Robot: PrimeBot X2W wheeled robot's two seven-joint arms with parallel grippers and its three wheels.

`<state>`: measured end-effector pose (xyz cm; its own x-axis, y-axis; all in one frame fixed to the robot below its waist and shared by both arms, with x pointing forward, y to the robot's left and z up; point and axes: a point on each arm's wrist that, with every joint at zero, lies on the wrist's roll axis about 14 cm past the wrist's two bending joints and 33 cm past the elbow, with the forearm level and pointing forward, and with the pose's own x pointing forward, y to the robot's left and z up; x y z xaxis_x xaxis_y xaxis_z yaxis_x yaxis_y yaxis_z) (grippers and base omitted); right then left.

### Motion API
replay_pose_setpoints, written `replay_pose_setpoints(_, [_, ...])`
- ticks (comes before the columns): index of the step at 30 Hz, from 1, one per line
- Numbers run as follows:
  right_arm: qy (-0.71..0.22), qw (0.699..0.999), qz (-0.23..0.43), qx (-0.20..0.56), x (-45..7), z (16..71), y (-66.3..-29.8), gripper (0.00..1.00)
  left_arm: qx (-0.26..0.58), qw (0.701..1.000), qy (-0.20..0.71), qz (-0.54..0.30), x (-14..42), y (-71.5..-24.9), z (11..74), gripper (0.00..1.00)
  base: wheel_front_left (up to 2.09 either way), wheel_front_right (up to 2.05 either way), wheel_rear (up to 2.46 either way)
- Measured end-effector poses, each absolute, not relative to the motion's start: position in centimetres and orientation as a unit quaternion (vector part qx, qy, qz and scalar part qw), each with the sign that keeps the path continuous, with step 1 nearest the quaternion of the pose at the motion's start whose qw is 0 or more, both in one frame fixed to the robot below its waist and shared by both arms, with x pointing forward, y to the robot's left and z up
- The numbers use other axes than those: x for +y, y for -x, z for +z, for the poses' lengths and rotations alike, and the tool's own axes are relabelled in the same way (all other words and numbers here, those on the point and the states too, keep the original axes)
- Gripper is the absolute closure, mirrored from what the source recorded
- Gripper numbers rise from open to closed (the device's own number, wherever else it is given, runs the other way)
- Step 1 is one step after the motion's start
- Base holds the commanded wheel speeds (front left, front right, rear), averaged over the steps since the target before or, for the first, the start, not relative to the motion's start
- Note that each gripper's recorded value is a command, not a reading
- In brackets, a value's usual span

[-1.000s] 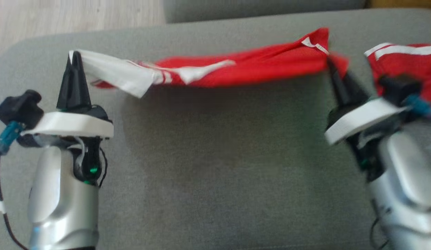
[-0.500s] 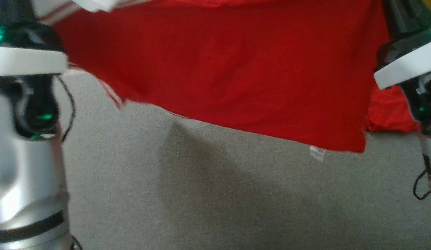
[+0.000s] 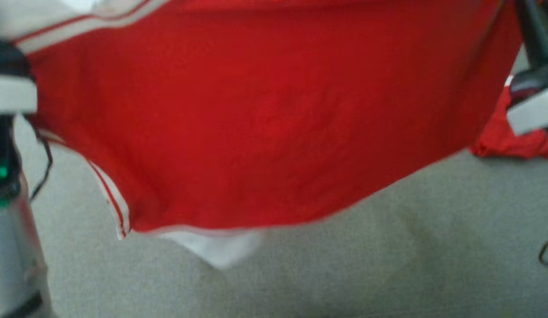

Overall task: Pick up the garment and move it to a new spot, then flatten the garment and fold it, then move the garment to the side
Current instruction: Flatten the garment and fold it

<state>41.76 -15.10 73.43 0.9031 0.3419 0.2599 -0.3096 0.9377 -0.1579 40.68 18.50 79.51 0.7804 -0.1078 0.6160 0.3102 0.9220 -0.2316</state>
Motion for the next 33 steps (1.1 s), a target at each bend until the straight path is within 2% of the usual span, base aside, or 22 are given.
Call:
replay_pose_setpoints(3, [0.058,0.977,0.164,-0.124,-15.1,72.7,-45.2,1.00,-0.279,0.940,0.152,-0.123,17.8,-44.6,78.2,1.00,0.00,0.00,0.00])
replay_pose_setpoints(8, [0.083,0.977,0.161,-0.111,-14.7,72.1,-53.1,1.00,-0.243,0.956,0.120,-0.116,17.8,-52.6,76.2,1.00,0.00,0.00,0.00])
replay_pose_setpoints(9, [0.083,0.977,0.161,-0.111,-14.7,72.1,-53.1,1.00,-0.243,0.956,0.120,-0.116,17.8,-52.6,76.2,1.00,0.00,0.00,0.00])
replay_pose_setpoints(10, [0.086,0.977,0.161,-0.111,-14.5,72.0,-54.8,1.00,-0.240,0.958,0.107,-0.113,17.9,-54.2,75.9,1.00,0.00,0.00,0.00])
replay_pose_setpoints(13, [0.116,0.974,0.149,-0.126,-14.4,72.2,-59.5,1.00,-0.236,0.963,0.093,-0.091,18.8,-58.8,75.4,1.00,0.00,0.00,0.00])
replay_pose_setpoints(14, [0.162,0.966,0.139,-0.146,-14.5,72.5,-62.0,1.00,-0.234,0.966,0.089,-0.071,19.8,-61.3,75.2,1.00,0.00,0.00,0.00])
replay_pose_setpoints(17, [0.159,0.964,0.119,-0.178,-15.4,73.6,-65.1,1.00,-0.261,0.962,0.072,-0.048,21.1,-63.5,76.2,1.00,0.00,0.00,0.00])
replay_pose_setpoints(23, [0.132,0.958,0.124,-0.223,-13.9,73.3,-67.7,1.00,-0.299,0.951,0.062,-0.041,21.8,-64.4,78.1,1.00,0.00,0.00,0.00])
replay_pose_setpoints(28, [0.106,0.975,0.133,-0.142,-13.5,65.8,-68.7,1.00,-0.229,0.971,0.054,-0.053,20.4,-65.4,72.0,1.00,0.00,0.00,0.00])
replay_pose_setpoints(33, [0.087,0.985,0.143,-0.034,-13.6,56.2,-66.6,1.00,-0.117,0.989,0.067,-0.068,19.2,-63.4,61.4,1.00,0.00,0.00,0.00])
